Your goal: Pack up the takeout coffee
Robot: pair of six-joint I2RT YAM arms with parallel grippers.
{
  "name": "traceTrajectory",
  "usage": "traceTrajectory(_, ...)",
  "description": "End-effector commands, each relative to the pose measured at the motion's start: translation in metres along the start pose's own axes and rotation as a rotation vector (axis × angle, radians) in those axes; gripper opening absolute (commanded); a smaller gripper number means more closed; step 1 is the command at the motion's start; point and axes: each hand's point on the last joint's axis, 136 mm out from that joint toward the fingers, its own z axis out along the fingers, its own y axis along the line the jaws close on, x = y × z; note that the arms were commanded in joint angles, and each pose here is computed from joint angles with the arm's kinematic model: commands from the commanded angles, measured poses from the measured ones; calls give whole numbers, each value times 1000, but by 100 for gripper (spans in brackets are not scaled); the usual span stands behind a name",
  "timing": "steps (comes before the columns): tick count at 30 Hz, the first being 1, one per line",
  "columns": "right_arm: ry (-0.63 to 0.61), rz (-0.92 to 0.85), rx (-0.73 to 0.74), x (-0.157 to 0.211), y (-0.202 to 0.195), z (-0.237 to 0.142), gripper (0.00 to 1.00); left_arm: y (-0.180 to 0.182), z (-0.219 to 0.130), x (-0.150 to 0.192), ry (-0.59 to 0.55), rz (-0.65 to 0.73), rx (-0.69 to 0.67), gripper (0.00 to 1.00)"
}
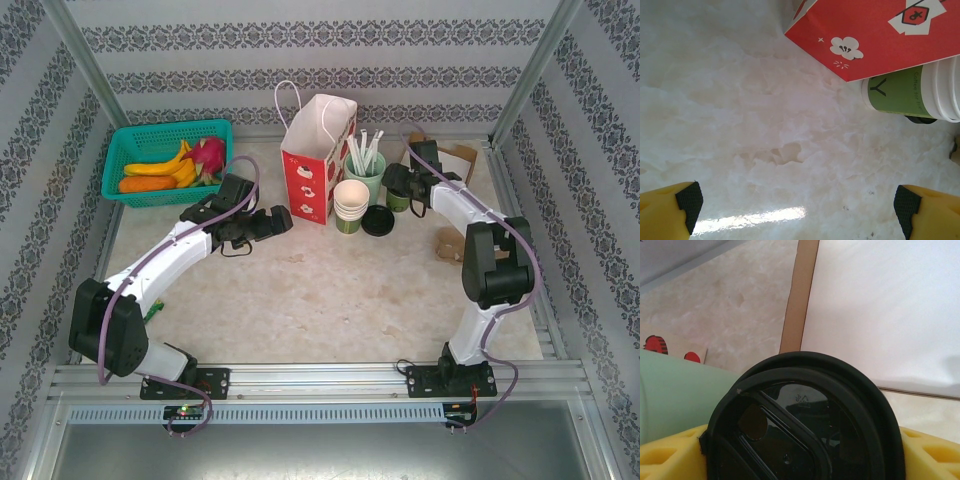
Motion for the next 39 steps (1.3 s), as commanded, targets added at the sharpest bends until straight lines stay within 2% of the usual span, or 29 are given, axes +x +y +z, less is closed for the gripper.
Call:
traceTrajectory(1, 54, 11, 74, 14, -14, 12, 80, -3, -7, -6, -39, 4, 11, 100)
traceTrajectory(16, 35, 10, 25, 1, -1, -5, 90, -6, -10, -7, -38, 1, 22, 100)
traceTrajectory(39, -16, 5, -21, -16, 11, -28, 95, -5, -8, -4, -27, 2, 24, 100)
